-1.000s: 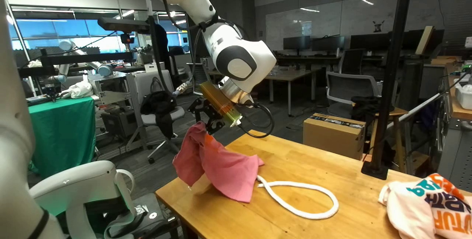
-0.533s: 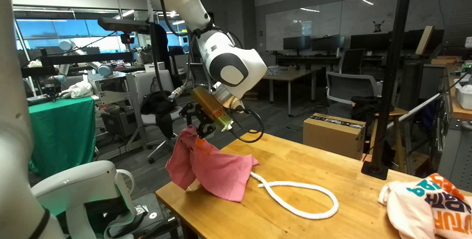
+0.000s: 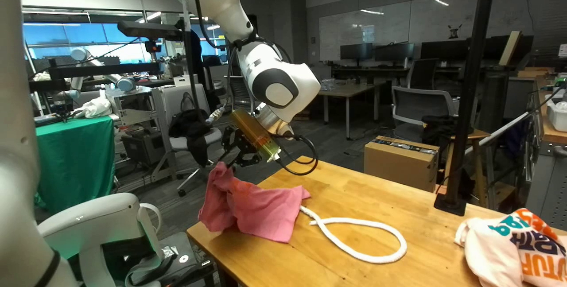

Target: Move the radish and peach t-shirt to the right, move the pink t-shirt to the left, move the white rope backwards

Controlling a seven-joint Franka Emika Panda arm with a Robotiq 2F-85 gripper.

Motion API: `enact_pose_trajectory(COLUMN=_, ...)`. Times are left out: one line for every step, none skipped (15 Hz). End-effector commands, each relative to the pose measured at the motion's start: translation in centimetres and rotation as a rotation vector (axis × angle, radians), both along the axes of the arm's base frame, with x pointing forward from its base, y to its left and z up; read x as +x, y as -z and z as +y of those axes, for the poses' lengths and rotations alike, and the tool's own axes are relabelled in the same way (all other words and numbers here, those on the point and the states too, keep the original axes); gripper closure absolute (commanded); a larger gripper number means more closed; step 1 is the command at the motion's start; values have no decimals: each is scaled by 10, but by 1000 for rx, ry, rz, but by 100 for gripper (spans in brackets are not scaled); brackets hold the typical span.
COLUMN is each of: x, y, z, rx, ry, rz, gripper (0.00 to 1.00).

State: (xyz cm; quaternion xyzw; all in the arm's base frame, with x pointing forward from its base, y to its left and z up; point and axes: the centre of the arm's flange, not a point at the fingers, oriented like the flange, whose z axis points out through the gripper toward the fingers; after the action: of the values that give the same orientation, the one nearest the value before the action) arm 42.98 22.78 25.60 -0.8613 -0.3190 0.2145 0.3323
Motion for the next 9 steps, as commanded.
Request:
enact_pose_trajectory(x=6, y=-3, z=-4, rx=-61, ry=-30, rz=-63, gripper=37)
enact_pose_trajectory(x=8, y=-3, z=-6, rx=-81, ry=-37, rz=-84, gripper=28)
enact_pose_trajectory(x=11, y=-5, z=-9, rx=-105, ry=-50, rz=-105, gripper=22)
enact_pose_trajectory(x=13, y=-6, z=-11, rx=-123, ry=-64, rz=-127, gripper=15)
enact_pose_trajectory(x=16, y=-6, z=-14, rx=-155, ry=-78, rz=-161, gripper=6)
enact_pose_trajectory(x=19, y=-7, z=-17, rx=-196, ry=-97, rz=-198, gripper=1)
enact_pose_trajectory(x=21, y=-6, z=-20, rx=-235, ry=-118, rz=-235, gripper=0)
enact_pose_trajectory(x=25, y=-5, z=-25, rx=-280, ry=-132, rz=-276, gripper=0)
enact_pose_trajectory(x=29, y=-3, z=-31, rx=-319, ry=-144, rz=-311, gripper=0)
